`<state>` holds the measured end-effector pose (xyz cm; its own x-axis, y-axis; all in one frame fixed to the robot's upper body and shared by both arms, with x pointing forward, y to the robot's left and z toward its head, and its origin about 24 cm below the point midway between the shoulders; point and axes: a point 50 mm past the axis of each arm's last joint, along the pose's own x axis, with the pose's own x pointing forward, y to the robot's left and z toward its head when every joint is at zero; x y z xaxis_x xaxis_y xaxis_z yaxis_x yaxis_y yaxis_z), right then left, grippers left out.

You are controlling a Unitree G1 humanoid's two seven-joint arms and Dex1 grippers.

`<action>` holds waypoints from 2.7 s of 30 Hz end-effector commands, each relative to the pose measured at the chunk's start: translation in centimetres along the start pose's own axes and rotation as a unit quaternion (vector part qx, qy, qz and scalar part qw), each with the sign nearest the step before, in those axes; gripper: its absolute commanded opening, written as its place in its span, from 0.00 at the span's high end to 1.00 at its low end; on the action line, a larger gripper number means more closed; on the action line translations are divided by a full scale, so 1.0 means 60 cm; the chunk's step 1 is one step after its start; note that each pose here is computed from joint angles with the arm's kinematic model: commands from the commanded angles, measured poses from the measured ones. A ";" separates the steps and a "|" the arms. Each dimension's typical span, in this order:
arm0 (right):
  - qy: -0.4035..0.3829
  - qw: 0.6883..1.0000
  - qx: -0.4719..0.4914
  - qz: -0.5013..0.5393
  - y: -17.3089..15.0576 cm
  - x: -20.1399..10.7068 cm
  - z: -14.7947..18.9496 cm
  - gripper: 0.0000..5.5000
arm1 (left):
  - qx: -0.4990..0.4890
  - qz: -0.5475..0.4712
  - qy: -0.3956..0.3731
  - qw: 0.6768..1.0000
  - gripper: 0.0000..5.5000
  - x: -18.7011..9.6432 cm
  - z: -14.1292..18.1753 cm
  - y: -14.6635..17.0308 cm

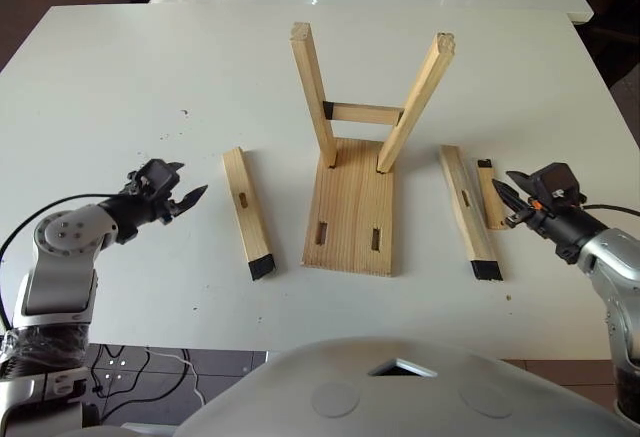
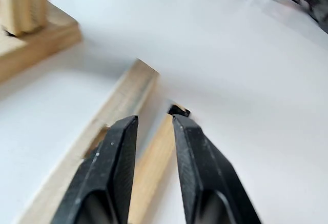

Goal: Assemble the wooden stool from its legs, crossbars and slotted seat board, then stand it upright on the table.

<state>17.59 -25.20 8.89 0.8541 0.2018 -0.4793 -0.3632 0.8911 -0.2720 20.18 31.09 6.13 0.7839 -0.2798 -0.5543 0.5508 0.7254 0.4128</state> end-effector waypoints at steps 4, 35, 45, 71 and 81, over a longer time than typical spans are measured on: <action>0.012 1.000 -0.012 -0.009 -0.019 0.023 -0.004 0.77 | 0.005 -0.016 0.011 1.000 0.46 0.056 -0.031 -0.035; 0.070 0.997 0.027 -0.003 0.003 0.071 -0.055 0.64 | -0.041 0.001 -0.100 0.994 0.46 0.096 0.058 -0.079; 0.026 0.999 0.018 -0.003 -0.008 0.081 -0.029 0.64 | -0.070 0.023 -0.093 0.993 0.46 0.086 0.049 -0.096; 0.012 0.998 0.025 0.052 -0.003 0.062 -0.066 0.51 | -0.086 0.052 -0.070 0.992 0.46 0.064 0.020 -0.101; -0.048 0.996 0.069 0.000 -0.007 0.056 -0.051 0.51 | -0.087 0.047 -0.070 0.993 0.46 0.064 0.022 -0.090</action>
<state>19.63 -25.81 5.09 0.8785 0.2704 -0.3938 -0.3486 0.9265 -0.1415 20.59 24.96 2.88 0.8815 -0.2788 -0.3811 0.4113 0.8498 0.3298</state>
